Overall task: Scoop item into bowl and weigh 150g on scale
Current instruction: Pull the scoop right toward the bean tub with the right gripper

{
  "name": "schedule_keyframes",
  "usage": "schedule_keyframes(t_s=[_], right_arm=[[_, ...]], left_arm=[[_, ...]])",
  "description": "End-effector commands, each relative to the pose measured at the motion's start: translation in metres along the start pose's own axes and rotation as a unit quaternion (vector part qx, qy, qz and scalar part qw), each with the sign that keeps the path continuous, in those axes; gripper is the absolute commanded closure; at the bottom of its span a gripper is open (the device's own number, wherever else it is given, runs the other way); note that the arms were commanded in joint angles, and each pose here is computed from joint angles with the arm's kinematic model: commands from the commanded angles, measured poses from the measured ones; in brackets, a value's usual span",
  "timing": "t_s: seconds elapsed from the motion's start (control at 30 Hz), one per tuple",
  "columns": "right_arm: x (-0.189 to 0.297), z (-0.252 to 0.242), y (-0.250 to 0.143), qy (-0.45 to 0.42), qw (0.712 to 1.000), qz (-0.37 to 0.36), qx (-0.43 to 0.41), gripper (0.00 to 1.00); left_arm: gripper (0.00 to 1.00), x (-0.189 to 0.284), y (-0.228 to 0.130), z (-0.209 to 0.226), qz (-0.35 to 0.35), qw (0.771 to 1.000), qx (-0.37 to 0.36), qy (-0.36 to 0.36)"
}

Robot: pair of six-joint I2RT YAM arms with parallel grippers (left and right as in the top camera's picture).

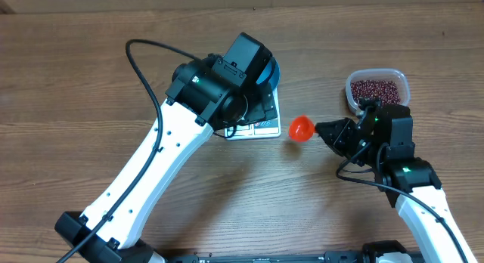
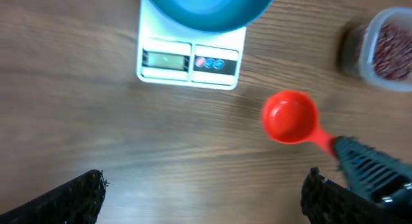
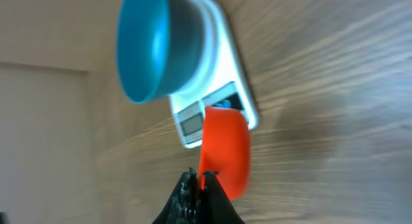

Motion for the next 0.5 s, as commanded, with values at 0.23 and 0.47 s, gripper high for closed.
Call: schedule_keyframes(t_s=[0.23, 0.47], right_arm=[[0.046, -0.011, 0.026, -0.173, 0.984, -0.035, 0.016, 0.96], [0.073, -0.009, 0.031, -0.234, 0.971, -0.040, 0.011, 0.96]], left_arm=[[0.00, 0.004, 0.008, 0.005, -0.034, 0.993, -0.107, 0.024], [0.13, 0.004, 0.009, 0.004, -0.034, 0.981, -0.187, 0.025]])
Point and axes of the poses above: each gripper's point midway between its finger pads, its own x axis back along the fingers, its own z axis along the line the jaws close on, y = z × x, the point moved 4 cm from there along x, back along the fingers, and after that the axes turned 11 degrees about x, right-handed, at the moved point
